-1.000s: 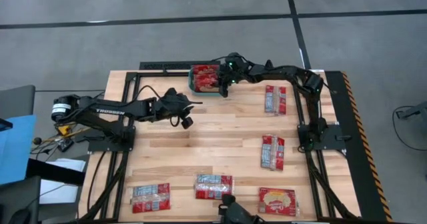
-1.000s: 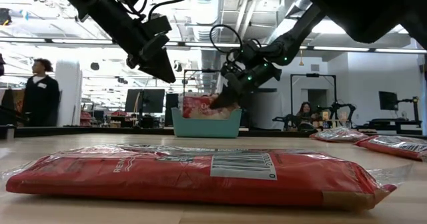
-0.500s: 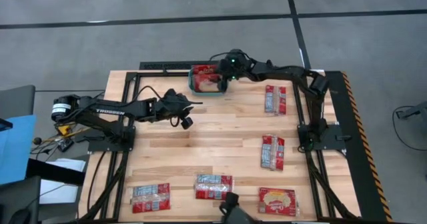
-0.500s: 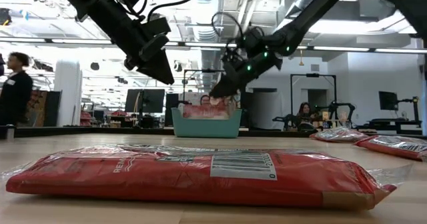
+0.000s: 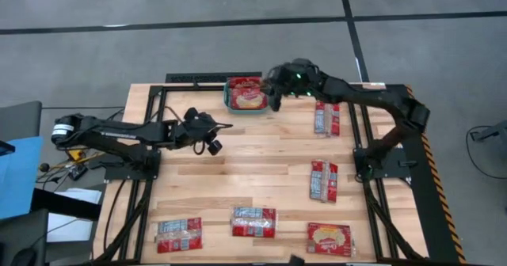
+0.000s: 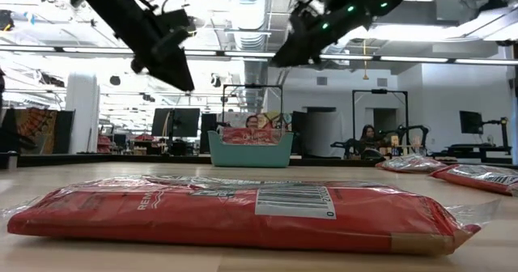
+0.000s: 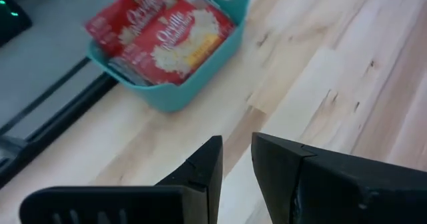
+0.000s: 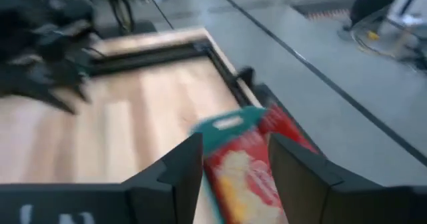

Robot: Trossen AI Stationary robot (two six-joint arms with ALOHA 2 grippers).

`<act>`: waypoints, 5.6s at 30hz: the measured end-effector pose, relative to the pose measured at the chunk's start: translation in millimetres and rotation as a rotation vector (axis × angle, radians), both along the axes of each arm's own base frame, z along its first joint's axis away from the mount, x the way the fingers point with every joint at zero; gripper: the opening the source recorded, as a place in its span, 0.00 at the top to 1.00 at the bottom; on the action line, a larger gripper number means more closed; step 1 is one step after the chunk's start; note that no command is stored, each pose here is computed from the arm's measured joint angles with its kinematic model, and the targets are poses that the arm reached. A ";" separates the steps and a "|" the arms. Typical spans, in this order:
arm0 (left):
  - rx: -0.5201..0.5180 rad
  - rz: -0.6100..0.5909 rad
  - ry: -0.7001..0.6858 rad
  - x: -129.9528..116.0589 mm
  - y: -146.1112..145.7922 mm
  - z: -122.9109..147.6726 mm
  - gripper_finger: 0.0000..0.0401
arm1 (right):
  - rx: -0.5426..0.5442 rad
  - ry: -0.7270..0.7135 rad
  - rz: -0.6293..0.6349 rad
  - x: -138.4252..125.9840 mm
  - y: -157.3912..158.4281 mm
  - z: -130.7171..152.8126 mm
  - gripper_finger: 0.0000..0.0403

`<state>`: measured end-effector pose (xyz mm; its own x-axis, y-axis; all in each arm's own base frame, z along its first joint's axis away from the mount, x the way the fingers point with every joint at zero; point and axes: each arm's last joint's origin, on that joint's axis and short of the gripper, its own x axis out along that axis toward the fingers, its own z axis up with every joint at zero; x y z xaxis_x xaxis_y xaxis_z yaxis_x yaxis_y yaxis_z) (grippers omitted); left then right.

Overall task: Sort popcorn bags into baskets
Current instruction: Put the red popcorn bag into the green basket

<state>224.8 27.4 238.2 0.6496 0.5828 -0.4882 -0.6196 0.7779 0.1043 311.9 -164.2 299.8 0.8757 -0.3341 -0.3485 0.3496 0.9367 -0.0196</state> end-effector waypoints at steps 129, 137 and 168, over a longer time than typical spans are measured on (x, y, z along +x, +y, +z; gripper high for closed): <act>-0.183 -0.309 0.427 -69.2 -171.3 20.9 0.92 | 0.085 -0.200 0.092 26.7 183.8 -122.9 0.71; -0.258 -0.292 0.808 -73.4 -204.5 -56.4 0.63 | 0.094 -0.182 0.084 32.2 183.7 -137.4 0.70; -0.001 -0.254 1.025 -95.9 -210.5 -127.3 0.88 | 0.082 -0.216 0.099 46.0 175.7 -120.0 0.70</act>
<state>128.8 -183.1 110.9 0.0293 0.4865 -0.8732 -0.0546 0.8730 0.4846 357.9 11.6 179.9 0.9600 -0.2210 -0.1721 0.2436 0.9620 0.1231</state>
